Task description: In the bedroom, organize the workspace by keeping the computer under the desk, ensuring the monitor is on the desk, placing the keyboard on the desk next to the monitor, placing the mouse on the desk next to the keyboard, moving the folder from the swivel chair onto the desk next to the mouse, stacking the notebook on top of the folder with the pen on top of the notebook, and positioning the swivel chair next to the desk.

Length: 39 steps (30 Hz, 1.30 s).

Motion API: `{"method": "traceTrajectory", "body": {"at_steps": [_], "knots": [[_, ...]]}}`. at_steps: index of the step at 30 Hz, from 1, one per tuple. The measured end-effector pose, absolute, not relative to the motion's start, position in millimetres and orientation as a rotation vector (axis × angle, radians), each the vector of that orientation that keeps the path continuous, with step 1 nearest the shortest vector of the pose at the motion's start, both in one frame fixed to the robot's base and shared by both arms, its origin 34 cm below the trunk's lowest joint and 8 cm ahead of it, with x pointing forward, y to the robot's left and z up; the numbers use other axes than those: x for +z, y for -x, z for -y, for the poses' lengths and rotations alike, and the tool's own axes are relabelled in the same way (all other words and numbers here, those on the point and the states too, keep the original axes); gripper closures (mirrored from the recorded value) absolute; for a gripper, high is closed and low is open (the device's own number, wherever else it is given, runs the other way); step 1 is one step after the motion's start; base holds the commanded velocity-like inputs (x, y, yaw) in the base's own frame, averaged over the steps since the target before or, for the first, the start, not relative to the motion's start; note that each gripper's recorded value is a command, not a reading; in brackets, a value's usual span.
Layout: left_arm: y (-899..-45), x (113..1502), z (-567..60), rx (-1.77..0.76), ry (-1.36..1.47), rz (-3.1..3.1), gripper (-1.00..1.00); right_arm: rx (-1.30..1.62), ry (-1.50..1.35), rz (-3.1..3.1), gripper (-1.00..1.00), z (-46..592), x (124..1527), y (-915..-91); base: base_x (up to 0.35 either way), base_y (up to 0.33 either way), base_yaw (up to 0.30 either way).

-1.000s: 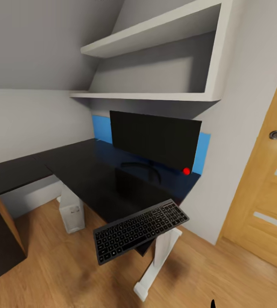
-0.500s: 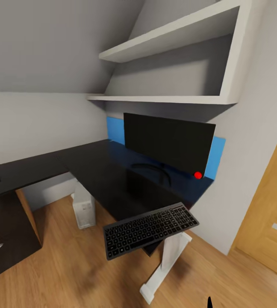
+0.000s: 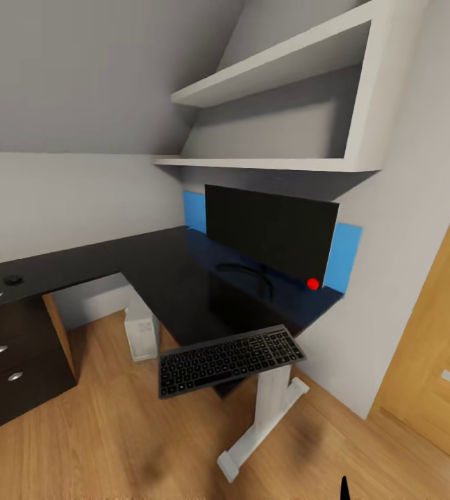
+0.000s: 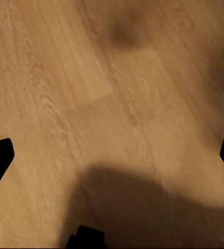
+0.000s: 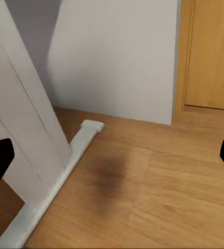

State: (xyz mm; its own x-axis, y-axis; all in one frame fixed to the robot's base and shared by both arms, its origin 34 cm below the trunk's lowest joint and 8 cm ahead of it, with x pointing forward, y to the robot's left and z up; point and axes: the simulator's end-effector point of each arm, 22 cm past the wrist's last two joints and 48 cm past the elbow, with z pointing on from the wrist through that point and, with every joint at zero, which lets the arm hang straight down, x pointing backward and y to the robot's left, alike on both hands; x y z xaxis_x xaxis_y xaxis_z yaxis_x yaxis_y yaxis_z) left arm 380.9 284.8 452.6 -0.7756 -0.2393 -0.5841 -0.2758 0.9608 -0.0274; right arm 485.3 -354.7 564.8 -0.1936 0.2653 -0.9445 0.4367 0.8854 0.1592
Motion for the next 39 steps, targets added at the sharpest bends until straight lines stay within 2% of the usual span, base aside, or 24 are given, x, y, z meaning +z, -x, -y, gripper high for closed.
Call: {"method": "traceTrajectory", "body": {"at_steps": [18, 30, 39], "knots": [[-377.8, 450.6, -282.7, 0.076, 0.358, -2.504, -1.00, -0.174, -0.510, -1.786, -1.00, 359.5, 566.6, -486.1, -0.137, -0.288, 0.003], [-385.9, 457.2, -285.6, 0.084, 0.363, -2.453, -1.00, -0.168, -0.505, -1.791, -1.00, 356.0, 565.6, -485.8, -0.003, -0.029, 0.272], [-386.7, 457.8, -285.5, 0.084, 0.362, -2.449, -1.00, -0.165, -0.499, -1.792, -1.00, 354.6, 565.9, -486.6, 0.000, -0.265, 0.278]]}}
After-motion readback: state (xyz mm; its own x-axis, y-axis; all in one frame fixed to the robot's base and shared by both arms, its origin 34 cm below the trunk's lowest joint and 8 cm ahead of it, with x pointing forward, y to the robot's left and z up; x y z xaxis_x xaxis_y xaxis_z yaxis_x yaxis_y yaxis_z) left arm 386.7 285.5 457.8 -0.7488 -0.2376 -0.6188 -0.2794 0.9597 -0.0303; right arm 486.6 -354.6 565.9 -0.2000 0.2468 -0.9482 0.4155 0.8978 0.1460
